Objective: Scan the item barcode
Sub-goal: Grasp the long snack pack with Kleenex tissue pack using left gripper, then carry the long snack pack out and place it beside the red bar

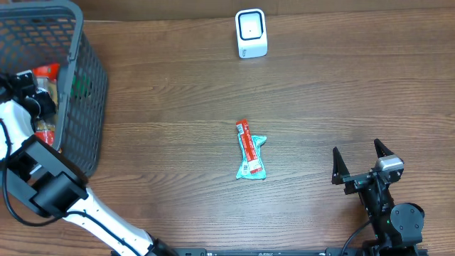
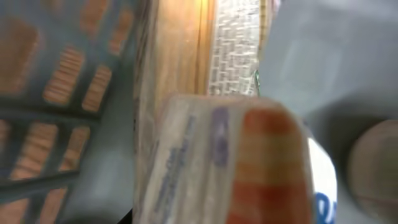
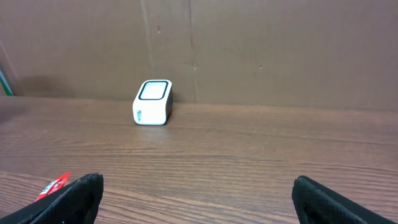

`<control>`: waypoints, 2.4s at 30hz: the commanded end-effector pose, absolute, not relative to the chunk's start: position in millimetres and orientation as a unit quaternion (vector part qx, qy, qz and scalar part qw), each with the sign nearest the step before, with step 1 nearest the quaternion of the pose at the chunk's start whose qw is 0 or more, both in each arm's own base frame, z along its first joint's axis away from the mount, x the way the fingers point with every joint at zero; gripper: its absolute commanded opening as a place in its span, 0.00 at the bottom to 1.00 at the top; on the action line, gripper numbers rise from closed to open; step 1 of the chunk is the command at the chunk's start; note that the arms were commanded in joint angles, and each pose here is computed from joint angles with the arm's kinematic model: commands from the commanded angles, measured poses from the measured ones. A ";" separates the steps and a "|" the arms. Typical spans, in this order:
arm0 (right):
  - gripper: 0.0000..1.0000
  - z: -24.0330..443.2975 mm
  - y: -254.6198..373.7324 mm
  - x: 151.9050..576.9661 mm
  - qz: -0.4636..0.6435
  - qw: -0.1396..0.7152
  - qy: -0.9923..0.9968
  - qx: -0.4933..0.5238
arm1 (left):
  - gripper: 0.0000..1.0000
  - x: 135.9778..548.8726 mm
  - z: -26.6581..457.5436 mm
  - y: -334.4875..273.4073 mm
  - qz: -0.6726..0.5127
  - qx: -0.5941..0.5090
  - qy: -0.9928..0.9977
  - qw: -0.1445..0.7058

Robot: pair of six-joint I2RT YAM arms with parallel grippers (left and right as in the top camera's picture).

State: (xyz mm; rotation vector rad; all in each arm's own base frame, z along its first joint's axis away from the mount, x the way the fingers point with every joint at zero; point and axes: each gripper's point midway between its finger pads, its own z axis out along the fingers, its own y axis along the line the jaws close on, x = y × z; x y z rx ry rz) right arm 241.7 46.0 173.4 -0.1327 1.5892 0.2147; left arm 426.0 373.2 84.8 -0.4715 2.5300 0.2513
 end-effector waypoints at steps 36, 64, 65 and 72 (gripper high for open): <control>1.00 171.0 45.0 242.2 0.097 0.694 0.712 -0.054 | 0.04 341.2 205.6 -33.1 -0.031 -0.087 0.982 0.164; 1.00 171.0 45.0 242.2 0.097 0.694 0.712 -0.054 | 0.77 327.4 54.3 -123.8 -0.055 -0.039 0.996 0.062; 1.00 171.1 45.0 242.2 0.097 0.694 0.711 -0.054 | 0.78 330.3 59.3 -124.1 -0.054 -0.034 0.996 0.066; 1.00 171.0 45.0 242.2 0.097 0.694 0.712 -0.054 | 0.78 369.6 139.3 -121.6 -0.031 -0.003 0.991 0.132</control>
